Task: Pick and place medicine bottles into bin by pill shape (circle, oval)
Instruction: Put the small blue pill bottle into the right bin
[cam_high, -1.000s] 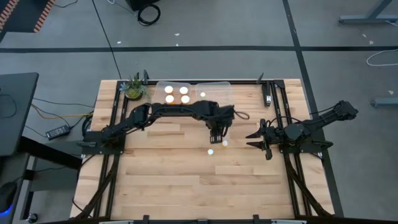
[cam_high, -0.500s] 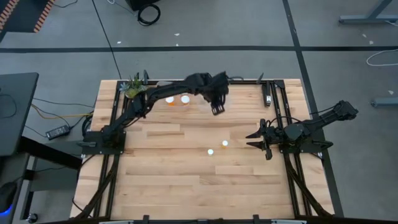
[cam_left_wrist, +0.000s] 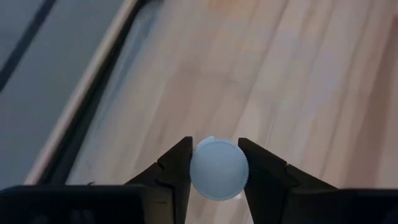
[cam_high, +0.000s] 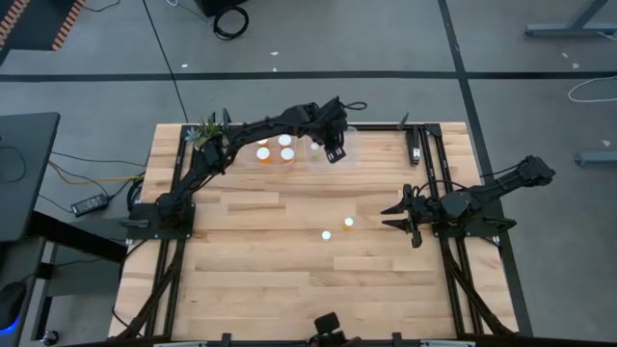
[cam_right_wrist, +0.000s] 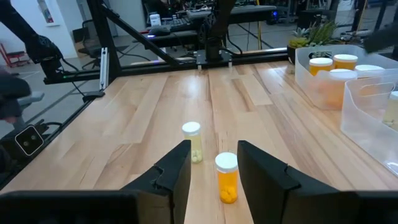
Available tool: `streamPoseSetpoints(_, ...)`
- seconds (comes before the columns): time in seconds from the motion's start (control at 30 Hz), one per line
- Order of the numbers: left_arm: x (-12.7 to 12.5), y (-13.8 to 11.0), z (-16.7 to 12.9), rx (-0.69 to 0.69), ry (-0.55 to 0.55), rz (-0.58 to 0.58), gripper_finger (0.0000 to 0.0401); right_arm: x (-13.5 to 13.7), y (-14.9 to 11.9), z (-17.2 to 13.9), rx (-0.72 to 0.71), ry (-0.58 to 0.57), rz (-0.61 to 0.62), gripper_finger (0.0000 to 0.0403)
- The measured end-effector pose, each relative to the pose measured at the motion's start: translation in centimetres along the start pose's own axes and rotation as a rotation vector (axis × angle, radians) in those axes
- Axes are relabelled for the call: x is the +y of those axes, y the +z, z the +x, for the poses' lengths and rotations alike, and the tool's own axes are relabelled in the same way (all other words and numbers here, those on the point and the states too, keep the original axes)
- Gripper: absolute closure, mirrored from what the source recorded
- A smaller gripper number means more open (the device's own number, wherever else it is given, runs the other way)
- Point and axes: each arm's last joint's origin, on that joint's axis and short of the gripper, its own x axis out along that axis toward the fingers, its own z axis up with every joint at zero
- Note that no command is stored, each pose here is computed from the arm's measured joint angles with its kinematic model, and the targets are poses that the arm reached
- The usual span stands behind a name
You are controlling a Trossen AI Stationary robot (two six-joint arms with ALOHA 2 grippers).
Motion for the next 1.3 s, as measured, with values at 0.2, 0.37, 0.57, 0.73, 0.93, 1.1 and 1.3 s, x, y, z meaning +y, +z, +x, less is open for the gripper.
streamPoseSetpoints(0.2,0.2,-1.2,1.2,0.048,0.022,0.036,0.0257,0.0,0.0,0.0,0.000,0.000,0.000,0.0265)
streamPoseSetpoints(0.37,0.3,-1.3,1.2,0.054,0.029,0.049,0.0267,0.0,0.0,0.0,0.000,0.000,0.000,0.0265)
streamPoseSetpoints(0.57,0.2,-1.3,1.2,0.059,0.028,0.051,0.0267,0.0,0.0,0.0,0.000,0.000,0.000,0.0265)
streamPoseSetpoints(0.73,0.3,-1.3,1.2,0.057,0.034,0.076,0.0257,0.0,0.0,0.0,0.000,0.000,0.000,0.0265)
streamPoseSetpoints(0.93,2.0,-0.6,1.0,-0.005,0.077,0.084,0.0271,0.0,0.0,0.0,0.000,0.000,0.000,0.0265)
streamPoseSetpoints(1.1,3.5,-0.8,1.0,0.001,0.065,0.130,0.0272,0.0,0.0,0.0,0.000,0.000,0.000,0.0265)
streamPoseSetpoints(1.3,4.5,-1.1,0.9,-0.008,-0.064,0.259,0.0262,0.0,0.0,0.0,0.000,0.000,0.000,0.0265)
